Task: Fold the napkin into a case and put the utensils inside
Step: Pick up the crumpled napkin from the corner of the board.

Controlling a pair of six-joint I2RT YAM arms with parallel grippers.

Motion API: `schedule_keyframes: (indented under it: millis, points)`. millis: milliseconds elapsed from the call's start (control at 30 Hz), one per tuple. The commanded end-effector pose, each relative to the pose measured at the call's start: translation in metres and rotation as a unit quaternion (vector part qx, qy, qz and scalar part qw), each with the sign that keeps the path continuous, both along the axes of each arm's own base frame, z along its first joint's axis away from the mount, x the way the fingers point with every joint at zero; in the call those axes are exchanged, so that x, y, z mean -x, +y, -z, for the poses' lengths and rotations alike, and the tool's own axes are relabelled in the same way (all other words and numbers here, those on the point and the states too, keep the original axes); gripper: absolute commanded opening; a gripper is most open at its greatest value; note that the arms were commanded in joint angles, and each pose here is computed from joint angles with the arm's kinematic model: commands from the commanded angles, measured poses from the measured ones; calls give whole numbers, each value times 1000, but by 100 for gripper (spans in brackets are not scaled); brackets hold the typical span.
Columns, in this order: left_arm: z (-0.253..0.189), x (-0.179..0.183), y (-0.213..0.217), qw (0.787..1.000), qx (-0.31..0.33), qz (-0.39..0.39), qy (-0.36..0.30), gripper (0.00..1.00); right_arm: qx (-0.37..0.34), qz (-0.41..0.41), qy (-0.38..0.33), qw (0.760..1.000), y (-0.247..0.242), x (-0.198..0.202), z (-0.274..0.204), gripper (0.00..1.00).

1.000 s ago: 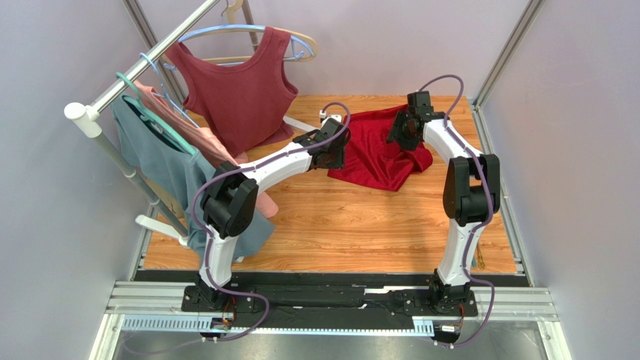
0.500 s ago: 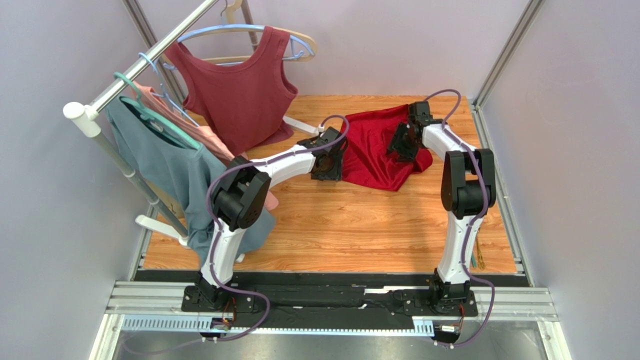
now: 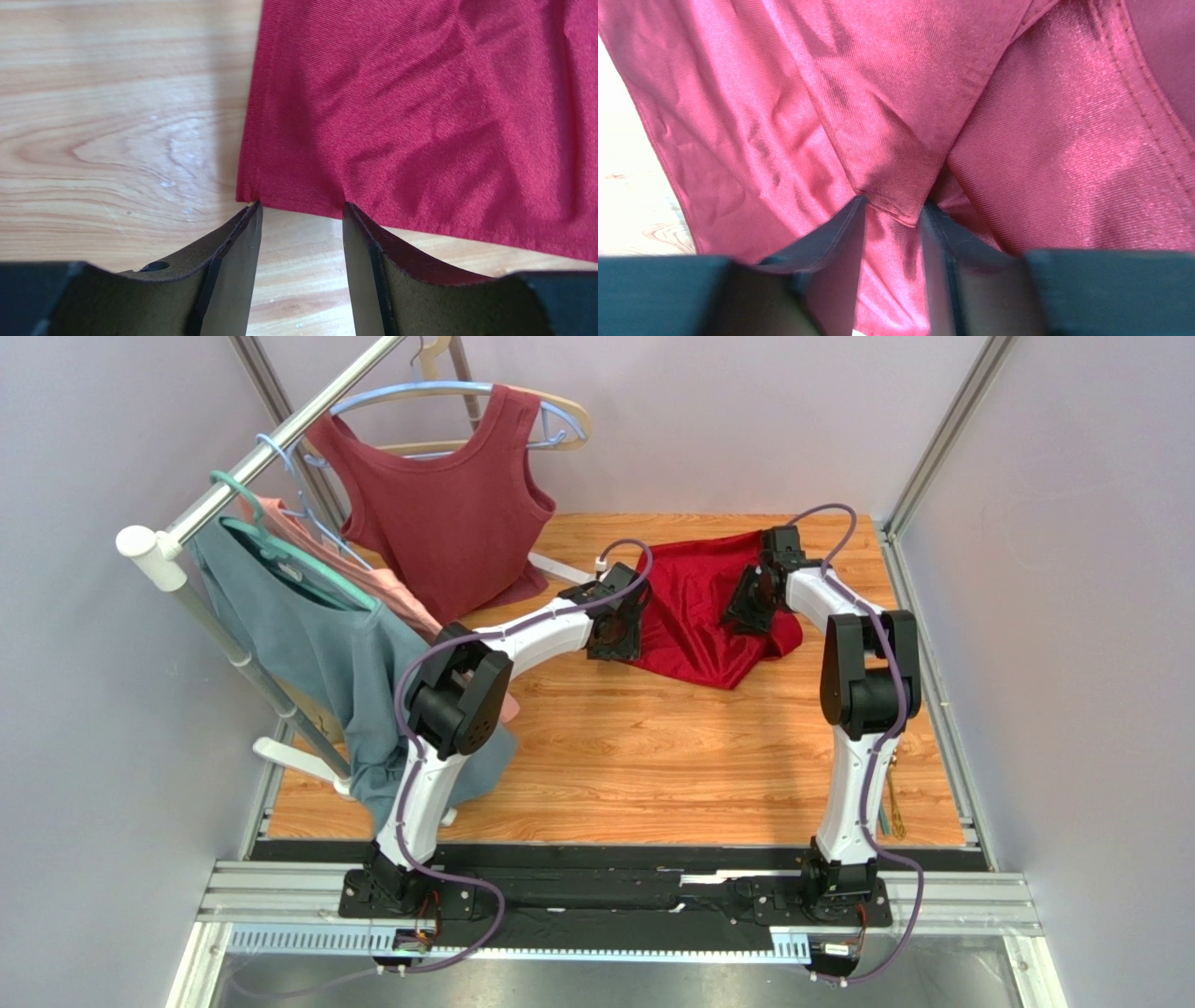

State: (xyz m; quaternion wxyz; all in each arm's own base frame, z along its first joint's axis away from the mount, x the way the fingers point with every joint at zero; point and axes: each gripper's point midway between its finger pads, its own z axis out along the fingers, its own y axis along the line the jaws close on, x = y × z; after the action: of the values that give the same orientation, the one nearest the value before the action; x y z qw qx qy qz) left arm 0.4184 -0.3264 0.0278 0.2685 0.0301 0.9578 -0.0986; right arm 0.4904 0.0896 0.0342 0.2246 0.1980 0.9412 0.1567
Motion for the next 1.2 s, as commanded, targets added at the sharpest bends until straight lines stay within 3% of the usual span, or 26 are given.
schedule_keyframes:
  millis: [0,167,233,300,333,400,500,533,700,800,933,1167]
  points:
    - [9,-6,20,999,-35,-18,-10,58,-11,7,-41,999,-1,-25,-19,31]
    - [4,-14,22,999,-42,-23,-24,72,-23,9,-45,999,-1,-32,-22,1]
    - [4,-17,22,998,-44,-25,-29,80,-27,6,-50,998,-1,-33,-30,0]
    - [4,-20,21,998,-43,-20,-31,80,-29,2,-56,998,1,-32,-36,0]
    - [4,-21,20,998,-42,-20,-29,72,-30,3,-58,998,0,-32,-39,0]
    - [7,-25,17,999,-25,-18,-23,66,-41,-5,-67,997,4,-30,-52,0]
    - [8,-29,14,1000,-9,-7,-17,23,-49,-10,-89,995,4,-28,-78,0]
    - [6,-31,15,1000,-15,-8,-23,0,-48,-10,-97,994,3,-27,-86,0]
    - [-36,-45,23,994,-47,12,-94,0,-53,-1,-162,985,-15,-22,-162,0]
    - [-77,-40,20,988,-60,41,-139,0,-25,21,-190,981,-50,-17,-196,0]
    - [-127,-13,16,976,-77,64,-196,0,43,25,-250,967,-75,3,-271,0]
    - [-255,35,39,955,-21,47,-292,0,112,42,-328,937,-95,57,-366,0]
